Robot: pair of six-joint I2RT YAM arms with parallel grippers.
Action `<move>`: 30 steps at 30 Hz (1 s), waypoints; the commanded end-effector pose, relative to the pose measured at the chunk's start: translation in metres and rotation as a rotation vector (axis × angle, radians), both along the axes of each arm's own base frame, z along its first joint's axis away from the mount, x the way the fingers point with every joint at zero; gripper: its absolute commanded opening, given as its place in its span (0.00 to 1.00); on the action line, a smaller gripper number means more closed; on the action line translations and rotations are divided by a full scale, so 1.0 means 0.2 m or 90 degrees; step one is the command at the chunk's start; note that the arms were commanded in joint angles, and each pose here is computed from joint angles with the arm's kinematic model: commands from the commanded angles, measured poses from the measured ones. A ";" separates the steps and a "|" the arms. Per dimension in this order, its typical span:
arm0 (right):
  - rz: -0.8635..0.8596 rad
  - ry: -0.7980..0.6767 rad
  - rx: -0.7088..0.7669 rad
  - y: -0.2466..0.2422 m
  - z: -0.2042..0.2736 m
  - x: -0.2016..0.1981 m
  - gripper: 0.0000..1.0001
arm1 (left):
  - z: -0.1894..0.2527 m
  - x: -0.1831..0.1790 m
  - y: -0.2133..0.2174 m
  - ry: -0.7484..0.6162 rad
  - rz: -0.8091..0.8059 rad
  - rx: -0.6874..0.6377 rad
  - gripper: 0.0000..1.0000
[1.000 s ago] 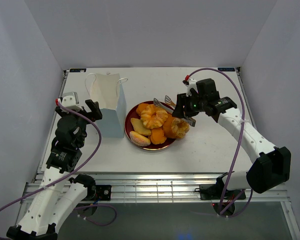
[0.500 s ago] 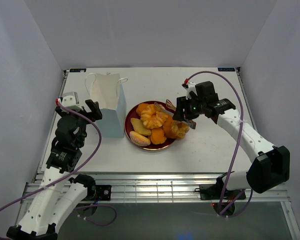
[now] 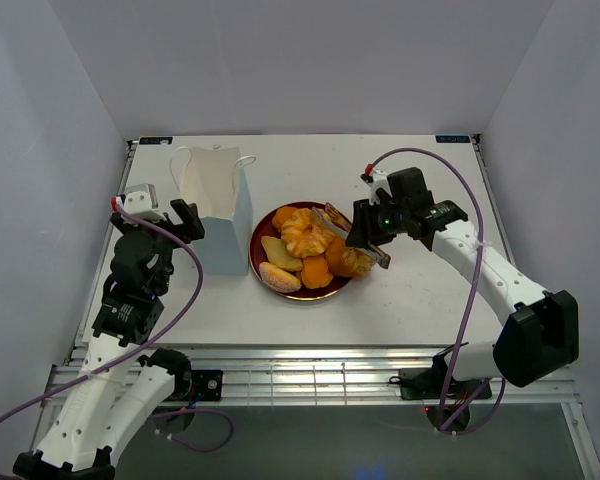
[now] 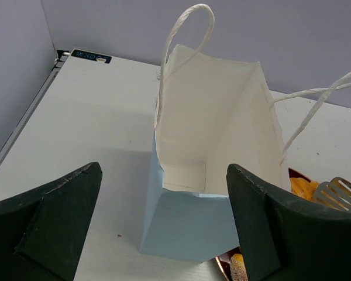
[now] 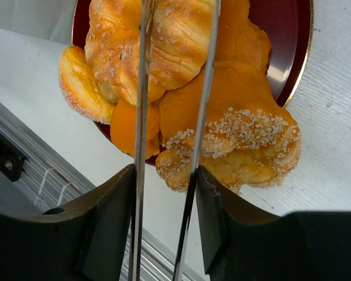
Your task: Place the fake bread into the paper bag
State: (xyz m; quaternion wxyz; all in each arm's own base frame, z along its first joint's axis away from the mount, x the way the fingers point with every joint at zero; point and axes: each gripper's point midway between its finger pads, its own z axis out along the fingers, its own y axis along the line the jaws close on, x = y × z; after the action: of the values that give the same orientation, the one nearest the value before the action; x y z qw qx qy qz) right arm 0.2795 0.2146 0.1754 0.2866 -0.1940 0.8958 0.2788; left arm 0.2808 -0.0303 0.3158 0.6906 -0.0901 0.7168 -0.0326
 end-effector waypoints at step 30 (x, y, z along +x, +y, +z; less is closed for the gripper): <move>0.030 -0.086 0.052 0.08 0.37 0.08 0.08 | 0.07 -0.04 0.05 -0.037 0.030 -0.007 0.98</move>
State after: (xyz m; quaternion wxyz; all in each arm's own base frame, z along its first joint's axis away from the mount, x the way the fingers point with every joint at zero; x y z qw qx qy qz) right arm 0.2921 0.2251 0.2136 0.3072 -0.2030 0.8820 0.2942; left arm 0.2748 -0.0240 0.3235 0.7009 -0.1015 0.7054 -0.0285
